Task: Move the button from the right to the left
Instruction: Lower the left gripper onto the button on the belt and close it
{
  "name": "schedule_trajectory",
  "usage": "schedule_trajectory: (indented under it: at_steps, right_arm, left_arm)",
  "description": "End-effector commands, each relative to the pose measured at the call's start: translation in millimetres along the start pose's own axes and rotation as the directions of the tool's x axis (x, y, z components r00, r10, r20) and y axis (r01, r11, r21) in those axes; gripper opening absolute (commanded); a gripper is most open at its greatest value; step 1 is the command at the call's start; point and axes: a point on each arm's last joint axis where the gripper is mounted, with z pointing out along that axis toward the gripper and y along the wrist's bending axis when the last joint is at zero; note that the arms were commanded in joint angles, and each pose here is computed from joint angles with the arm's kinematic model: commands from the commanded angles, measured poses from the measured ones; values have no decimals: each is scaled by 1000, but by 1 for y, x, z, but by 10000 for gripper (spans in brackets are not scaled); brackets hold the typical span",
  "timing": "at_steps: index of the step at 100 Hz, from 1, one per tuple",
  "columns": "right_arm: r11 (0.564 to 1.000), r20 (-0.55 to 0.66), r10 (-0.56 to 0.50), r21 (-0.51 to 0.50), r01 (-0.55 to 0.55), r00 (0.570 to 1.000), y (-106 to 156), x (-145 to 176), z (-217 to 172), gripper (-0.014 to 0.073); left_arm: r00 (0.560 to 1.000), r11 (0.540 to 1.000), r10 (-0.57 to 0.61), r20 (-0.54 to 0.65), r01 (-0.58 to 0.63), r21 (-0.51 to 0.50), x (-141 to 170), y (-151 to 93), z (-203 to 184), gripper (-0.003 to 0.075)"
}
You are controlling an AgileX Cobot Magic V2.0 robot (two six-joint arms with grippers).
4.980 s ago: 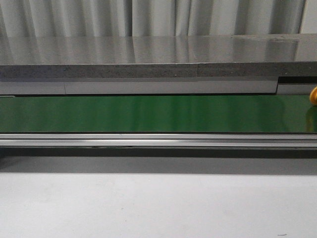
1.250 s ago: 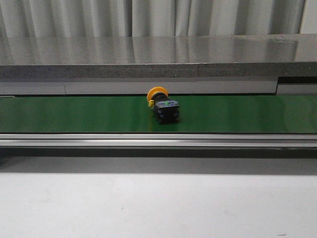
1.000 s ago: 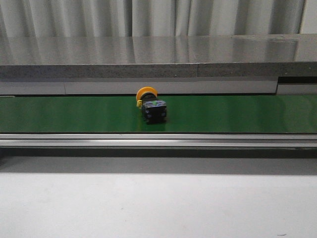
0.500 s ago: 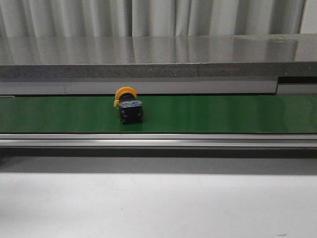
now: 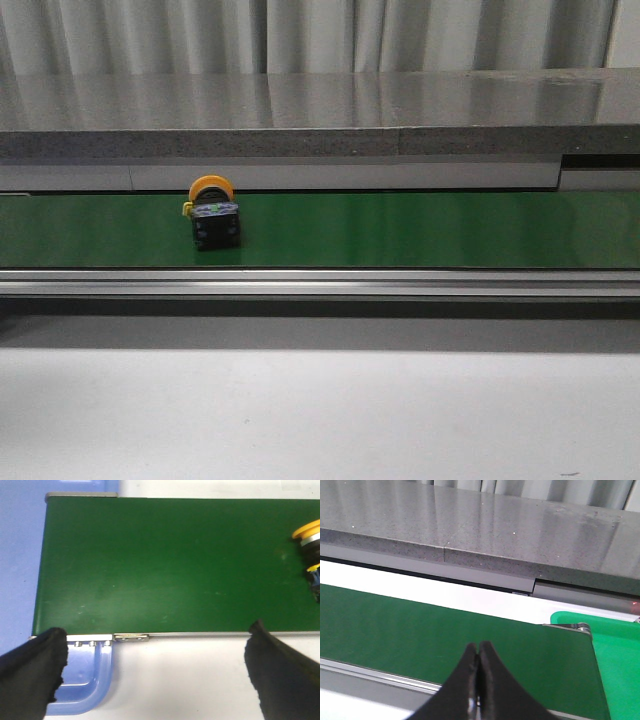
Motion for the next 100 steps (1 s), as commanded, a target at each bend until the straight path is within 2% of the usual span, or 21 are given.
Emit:
schedule_trajectory:
  at_steps: [1,22,65,100]
  right_arm:
    - [1000,95,4,28,-6,995,-3,-15,-2,-67]
    - [1000,95,4,28,-6,995,-3,-15,-2,-67]
    - [1000,95,4,28,-6,995,-3,-15,-2,-67]
    - [1000,95,4,28,-6,995,-3,-15,-2,-67]
  left_arm:
    - [992,1000,-8,126,4,31,-16,-6,-13,690]
    - [983,994,8,185,-28,102,-23,-27,-12,690]
    - [995,983,63,71,-74,167,-52,-64,46,687]
    - [998,985,67,5,-67,161,-62,-71,87,687]
